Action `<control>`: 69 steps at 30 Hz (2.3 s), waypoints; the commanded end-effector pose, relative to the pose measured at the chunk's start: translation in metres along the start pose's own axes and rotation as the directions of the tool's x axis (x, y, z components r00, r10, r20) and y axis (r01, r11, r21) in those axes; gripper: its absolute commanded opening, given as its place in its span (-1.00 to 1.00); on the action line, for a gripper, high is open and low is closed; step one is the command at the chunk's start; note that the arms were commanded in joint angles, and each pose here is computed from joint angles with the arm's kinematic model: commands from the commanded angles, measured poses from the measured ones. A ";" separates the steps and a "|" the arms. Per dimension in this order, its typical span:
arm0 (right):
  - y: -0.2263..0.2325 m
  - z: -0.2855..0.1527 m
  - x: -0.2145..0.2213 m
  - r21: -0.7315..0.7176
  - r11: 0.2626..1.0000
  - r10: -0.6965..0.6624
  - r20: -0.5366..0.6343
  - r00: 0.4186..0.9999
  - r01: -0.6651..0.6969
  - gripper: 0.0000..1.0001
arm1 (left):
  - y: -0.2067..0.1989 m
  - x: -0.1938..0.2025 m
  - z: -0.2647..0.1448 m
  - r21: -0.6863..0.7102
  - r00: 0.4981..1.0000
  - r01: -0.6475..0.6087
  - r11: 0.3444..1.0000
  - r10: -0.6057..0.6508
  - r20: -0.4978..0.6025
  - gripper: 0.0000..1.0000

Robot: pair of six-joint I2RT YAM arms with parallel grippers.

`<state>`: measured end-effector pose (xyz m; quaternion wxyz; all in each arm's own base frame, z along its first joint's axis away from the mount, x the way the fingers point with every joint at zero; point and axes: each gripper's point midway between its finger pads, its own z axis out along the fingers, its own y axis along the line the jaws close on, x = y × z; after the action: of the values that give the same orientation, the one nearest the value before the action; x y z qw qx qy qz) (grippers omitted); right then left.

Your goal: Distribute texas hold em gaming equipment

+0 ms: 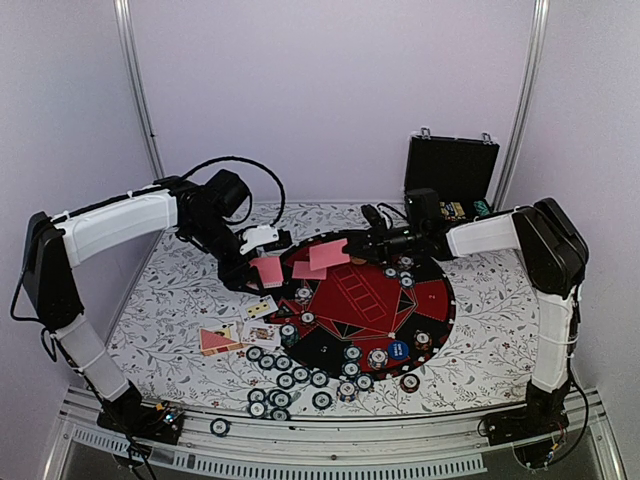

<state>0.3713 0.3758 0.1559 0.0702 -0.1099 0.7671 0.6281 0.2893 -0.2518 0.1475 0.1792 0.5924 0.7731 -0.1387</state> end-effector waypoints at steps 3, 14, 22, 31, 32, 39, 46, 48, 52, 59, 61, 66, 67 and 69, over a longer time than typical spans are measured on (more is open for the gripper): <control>-0.032 -0.050 -0.033 0.156 0.987 0.000 0.148 0.989 -0.023 -1.00 | -0.003 -0.007 -0.010 -0.001 0.999 -0.018 1.000 0.018 0.027 -0.62; -0.108 -0.089 -0.050 0.392 0.915 0.002 0.224 0.975 -0.092 -1.00 | -0.005 -0.011 -0.014 0.007 0.999 -0.020 1.000 0.019 0.035 -0.62; -0.118 -0.086 -0.057 0.397 0.913 -0.002 0.237 0.971 -0.095 -1.00 | -0.005 -0.011 -0.012 0.015 0.999 -0.016 1.000 0.016 0.035 -0.62; -0.127 -0.084 -0.098 0.412 0.907 -0.027 0.255 0.967 -0.083 -1.00 | -0.006 -0.012 -0.013 0.019 0.999 -0.017 1.000 0.016 0.040 -0.62; -0.130 -0.086 -0.102 0.418 0.904 -0.029 0.265 0.964 -0.088 -1.00 | -0.006 -0.012 -0.013 0.021 0.999 -0.015 1.000 0.014 0.039 -0.62; -0.156 -0.096 -0.121 0.454 0.883 -0.026 0.299 0.954 -0.118 -1.00 | -0.007 -0.013 -0.012 0.027 0.999 -0.014 1.000 0.013 0.041 -0.62; -0.182 -0.103 -0.127 0.517 0.844 -0.034 0.318 0.947 -0.143 -1.00 | -0.007 -0.013 -0.012 0.030 0.999 -0.017 0.999 0.015 0.044 -0.63; -0.184 -0.106 -0.128 0.532 0.835 -0.044 0.326 0.944 -0.145 -0.97 | -0.008 -0.013 -0.011 0.031 0.999 -0.017 0.999 0.015 0.043 -0.63; -0.185 -0.109 -0.131 0.551 0.822 -0.060 0.329 0.942 -0.141 -0.79 | -0.009 -0.012 -0.010 0.036 0.999 -0.016 0.999 0.015 0.041 -0.63; -0.164 -0.124 -0.134 0.598 0.793 -0.118 0.333 0.935 -0.113 -0.12 | -0.009 -0.013 -0.011 0.038 0.999 -0.018 0.999 0.016 0.047 -0.63; -0.145 -0.129 -0.137 0.599 0.795 -0.148 0.339 0.929 -0.092 -0.09 | -0.009 -0.013 -0.011 0.039 0.999 -0.017 0.999 0.015 0.047 -0.63; -0.089 -0.124 -0.128 0.543 0.840 -0.198 0.337 0.921 -0.018 -0.03 | -0.008 -0.015 -0.012 0.034 0.998 -0.018 0.999 0.016 0.054 -0.63; -0.079 -0.118 -0.123 0.525 0.851 -0.203 0.324 0.924 0.003 0.00 | -0.008 -0.015 -0.012 0.031 0.998 -0.020 0.999 0.019 0.056 -0.63; -0.053 -0.100 -0.108 0.469 0.882 -0.211 0.291 0.933 0.054 0.05 | -0.007 -0.016 -0.012 0.028 0.998 -0.021 0.999 0.019 0.058 -0.63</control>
<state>0.5191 0.2424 0.0893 0.2382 0.0229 0.8942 0.3783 0.2827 -0.2543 0.1513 0.1716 0.5930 0.7710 -0.1561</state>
